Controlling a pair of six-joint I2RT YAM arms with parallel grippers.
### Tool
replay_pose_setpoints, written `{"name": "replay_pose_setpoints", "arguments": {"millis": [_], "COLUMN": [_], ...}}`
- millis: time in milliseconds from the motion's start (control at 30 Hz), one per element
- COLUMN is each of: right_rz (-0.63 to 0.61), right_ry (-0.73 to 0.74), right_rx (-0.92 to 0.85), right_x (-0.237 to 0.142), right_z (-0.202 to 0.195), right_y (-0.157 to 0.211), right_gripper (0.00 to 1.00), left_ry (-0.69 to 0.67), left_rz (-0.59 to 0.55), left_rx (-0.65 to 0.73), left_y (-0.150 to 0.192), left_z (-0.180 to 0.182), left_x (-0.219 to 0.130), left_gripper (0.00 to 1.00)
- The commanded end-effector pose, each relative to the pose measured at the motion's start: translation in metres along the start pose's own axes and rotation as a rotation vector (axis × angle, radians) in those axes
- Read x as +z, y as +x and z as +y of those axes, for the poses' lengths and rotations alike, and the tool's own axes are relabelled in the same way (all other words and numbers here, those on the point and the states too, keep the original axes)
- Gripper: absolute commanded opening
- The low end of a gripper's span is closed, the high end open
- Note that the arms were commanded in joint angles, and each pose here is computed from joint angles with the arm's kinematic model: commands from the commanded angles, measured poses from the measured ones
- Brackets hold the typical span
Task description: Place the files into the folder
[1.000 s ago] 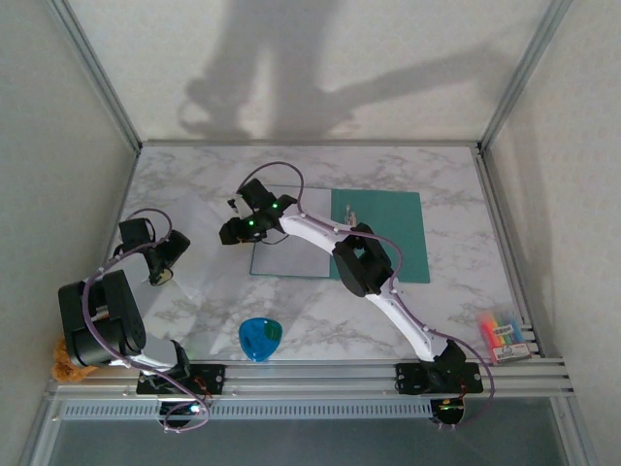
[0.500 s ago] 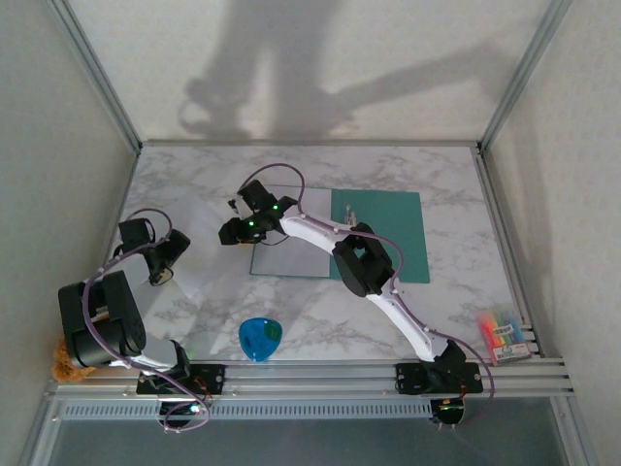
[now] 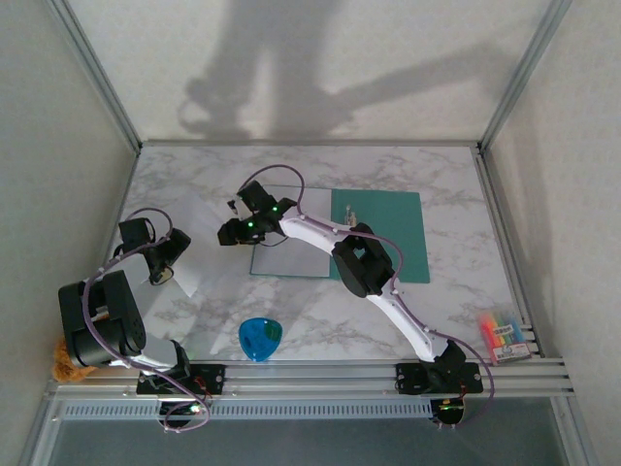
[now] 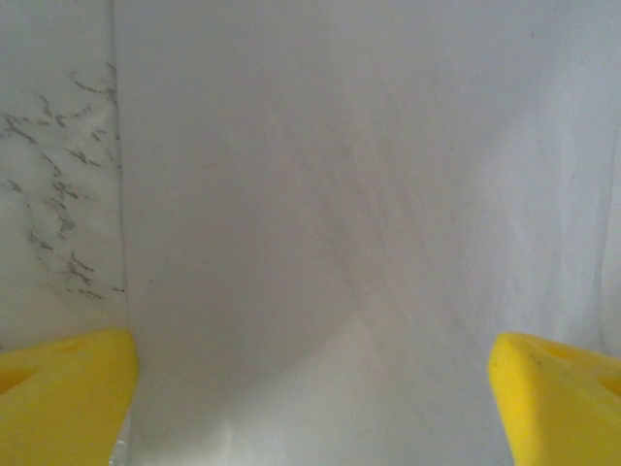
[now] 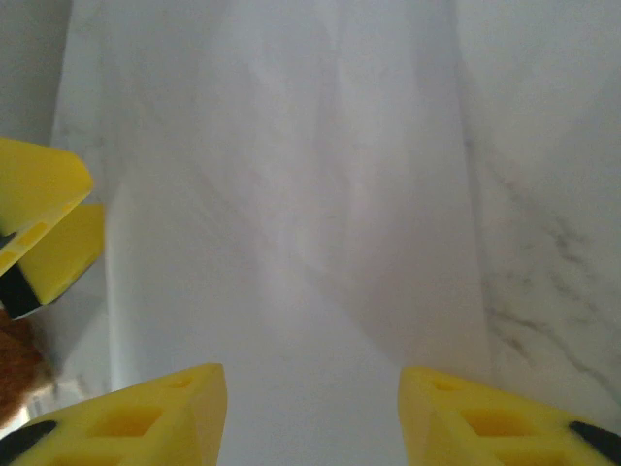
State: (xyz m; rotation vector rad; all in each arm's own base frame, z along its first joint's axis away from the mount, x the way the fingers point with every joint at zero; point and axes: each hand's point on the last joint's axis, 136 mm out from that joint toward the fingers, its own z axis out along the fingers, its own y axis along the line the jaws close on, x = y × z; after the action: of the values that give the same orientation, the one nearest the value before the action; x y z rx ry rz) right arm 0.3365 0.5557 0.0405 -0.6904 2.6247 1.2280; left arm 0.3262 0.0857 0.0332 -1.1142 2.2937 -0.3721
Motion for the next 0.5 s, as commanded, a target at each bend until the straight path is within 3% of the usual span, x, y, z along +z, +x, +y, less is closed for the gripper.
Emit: {"name": "replay_pose_setpoints", "arguments": {"millis": [0,467], "right_rz": [0.214,0.213], "right_ry": [-0.043,-0.061], "right_rx": [0.081,0.096], "right_x": [0.0343,0.0329], "right_z": [0.021,0.026], "right_y": [0.0786,0.0792], "right_gripper": [0.5,0.49], "left_ry": [0.07,0.062], "left_rz": [0.078,0.082], "left_rx": [-0.012,-0.023], "left_y": [0.0214,0.024], "left_z": [-0.0109,-0.0087], "left_x": [0.0076,0.0051], "left_gripper": [0.91,0.84]}}
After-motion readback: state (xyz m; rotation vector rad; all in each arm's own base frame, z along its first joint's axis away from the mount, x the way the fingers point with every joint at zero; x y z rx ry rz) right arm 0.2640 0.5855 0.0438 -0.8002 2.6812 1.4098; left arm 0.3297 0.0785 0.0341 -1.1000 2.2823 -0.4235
